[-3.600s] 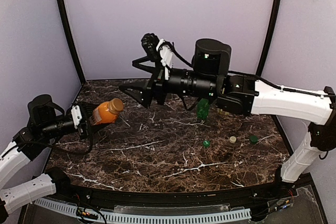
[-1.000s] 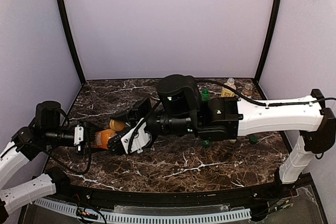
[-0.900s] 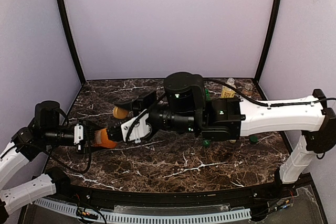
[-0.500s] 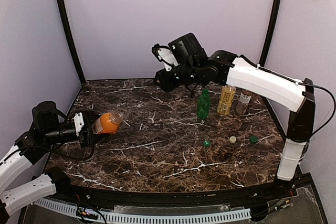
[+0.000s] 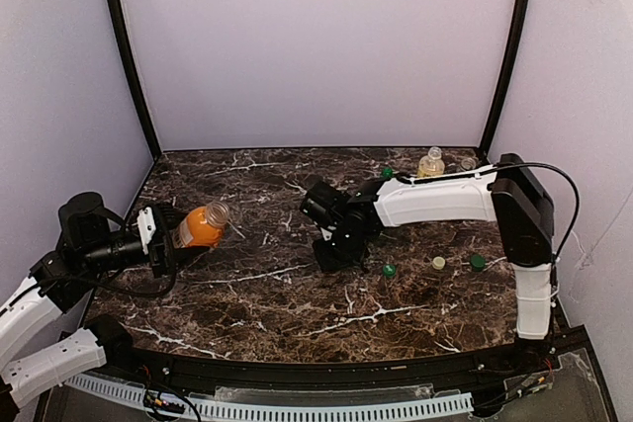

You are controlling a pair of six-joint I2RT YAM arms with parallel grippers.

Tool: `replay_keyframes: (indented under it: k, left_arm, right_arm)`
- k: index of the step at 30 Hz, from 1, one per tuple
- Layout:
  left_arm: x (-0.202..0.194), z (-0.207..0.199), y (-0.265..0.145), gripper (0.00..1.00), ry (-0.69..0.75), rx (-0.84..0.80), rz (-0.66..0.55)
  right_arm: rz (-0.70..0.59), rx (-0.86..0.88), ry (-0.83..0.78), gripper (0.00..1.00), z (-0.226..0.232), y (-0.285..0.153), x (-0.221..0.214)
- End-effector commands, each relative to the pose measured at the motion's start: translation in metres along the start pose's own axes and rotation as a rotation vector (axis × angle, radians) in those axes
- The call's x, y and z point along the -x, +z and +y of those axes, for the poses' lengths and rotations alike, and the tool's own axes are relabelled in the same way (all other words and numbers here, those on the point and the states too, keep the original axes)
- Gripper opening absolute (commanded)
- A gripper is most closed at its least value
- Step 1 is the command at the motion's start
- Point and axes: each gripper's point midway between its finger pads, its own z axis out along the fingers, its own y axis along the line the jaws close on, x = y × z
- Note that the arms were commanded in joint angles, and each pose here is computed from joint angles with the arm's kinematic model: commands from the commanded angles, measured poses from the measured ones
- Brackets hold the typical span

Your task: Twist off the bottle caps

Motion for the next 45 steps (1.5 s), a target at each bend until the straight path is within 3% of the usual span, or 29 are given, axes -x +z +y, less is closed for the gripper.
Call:
replay_keyframes:
  k: [1,11,12,16,19,23,24,27,30,33,36,40,45]
  left_arm:
    - [0.001,0.002,-0.001,0.08,-0.008,0.016,-0.014]
    - [0.003,0.004,-0.001,0.08,-0.009,0.019,-0.02]
    - [0.003,0.004,-0.001,0.08,-0.008,0.019,-0.021]
    - [0.004,0.004,-0.002,0.08,-0.009,0.017,-0.024]
    - [0.005,0.004,-0.002,0.08,-0.007,0.016,-0.028]
    - [0.006,0.004,-0.002,0.08,-0.008,0.015,-0.031]
    - [0.007,0.004,-0.002,0.08,-0.009,0.015,-0.032]
    - [0.009,0.004,-0.002,0.08,-0.013,0.009,-0.04]
    - [0.015,0.003,-0.003,0.1,-0.021,0.002,-0.06]
    - [0.019,0.001,-0.003,0.11,-0.033,-0.02,-0.078]
    - [0.025,0.0,-0.005,0.11,-0.04,-0.033,-0.094]
    - [0.032,-0.002,-0.006,0.12,-0.051,-0.056,-0.113]
    - [0.038,-0.002,-0.006,0.11,-0.056,-0.069,-0.132]
  right_arm:
    - [-0.003,-0.052,0.04,0.0,-0.012,0.019,-0.008]
    - [0.007,-0.067,0.056,0.01,-0.018,0.045,-0.014]
    - [0.006,-0.07,0.056,0.06,-0.019,0.045,-0.014]
    - [0.012,-0.073,0.051,0.44,-0.02,0.043,-0.017]
    - [0.01,-0.061,0.039,0.61,-0.017,0.038,-0.015]
    - [-0.022,-0.005,0.0,0.92,-0.003,0.016,0.001]
    - [-0.046,0.028,-0.019,0.95,0.006,0.004,0.012]
    - [-0.139,0.161,-0.181,0.97,0.042,-0.043,0.041]
    - [-0.325,0.274,-0.446,0.97,0.087,-0.103,0.064]
    - [-0.546,0.451,-0.761,0.95,0.139,-0.166,0.056]
    - [-0.816,0.69,-0.973,0.94,0.173,-0.231,0.035]
    - [-1.182,0.93,-1.023,0.95,0.189,-0.305,0.025]
    - [-1.228,1.052,-0.977,0.85,0.217,-0.31,0.038]
